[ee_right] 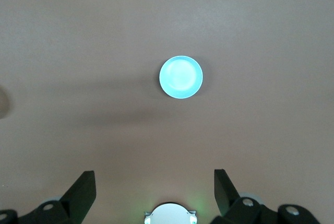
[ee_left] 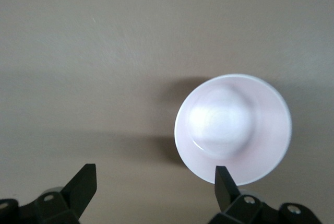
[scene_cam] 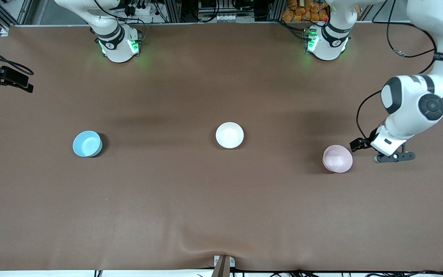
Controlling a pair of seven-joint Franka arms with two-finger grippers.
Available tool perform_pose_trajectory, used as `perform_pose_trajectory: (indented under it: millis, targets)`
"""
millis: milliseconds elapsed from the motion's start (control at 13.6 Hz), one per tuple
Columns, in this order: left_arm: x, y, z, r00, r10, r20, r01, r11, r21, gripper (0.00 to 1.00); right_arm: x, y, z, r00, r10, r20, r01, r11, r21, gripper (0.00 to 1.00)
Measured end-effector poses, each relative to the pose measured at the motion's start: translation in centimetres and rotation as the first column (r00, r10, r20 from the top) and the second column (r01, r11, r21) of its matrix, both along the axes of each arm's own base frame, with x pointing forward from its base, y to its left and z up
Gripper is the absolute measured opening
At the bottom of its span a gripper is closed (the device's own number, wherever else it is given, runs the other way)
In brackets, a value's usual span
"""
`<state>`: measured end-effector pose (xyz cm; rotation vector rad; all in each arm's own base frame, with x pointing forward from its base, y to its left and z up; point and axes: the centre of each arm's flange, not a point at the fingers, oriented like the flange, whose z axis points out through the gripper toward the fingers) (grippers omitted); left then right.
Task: Stack pink and blue bowls on white bowl
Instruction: 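Reach the left gripper down to the pink bowl rim and grasp it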
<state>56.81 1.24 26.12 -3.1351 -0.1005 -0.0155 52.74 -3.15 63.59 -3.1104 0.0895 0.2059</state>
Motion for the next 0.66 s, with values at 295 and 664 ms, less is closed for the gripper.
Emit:
perform_pose_trajectory:
  millis: [295,664]
  targets:
    - [-1.0,-1.0,-5.4,1.000,-0.006,-0.022,0.005,1.000,-0.019,0.92,0.1,0.0,-0.2,1.000,0.000,-0.003,0.000,1.000,0.000,1.00]
    - [-1.1,-1.0,-7.8,1.000,-0.003,-0.028,0.003,1.000,-0.023,0.34,0.1,0.0,-0.2,1.000,0.000,-0.004,0.000,1.000,0.000,1.00]
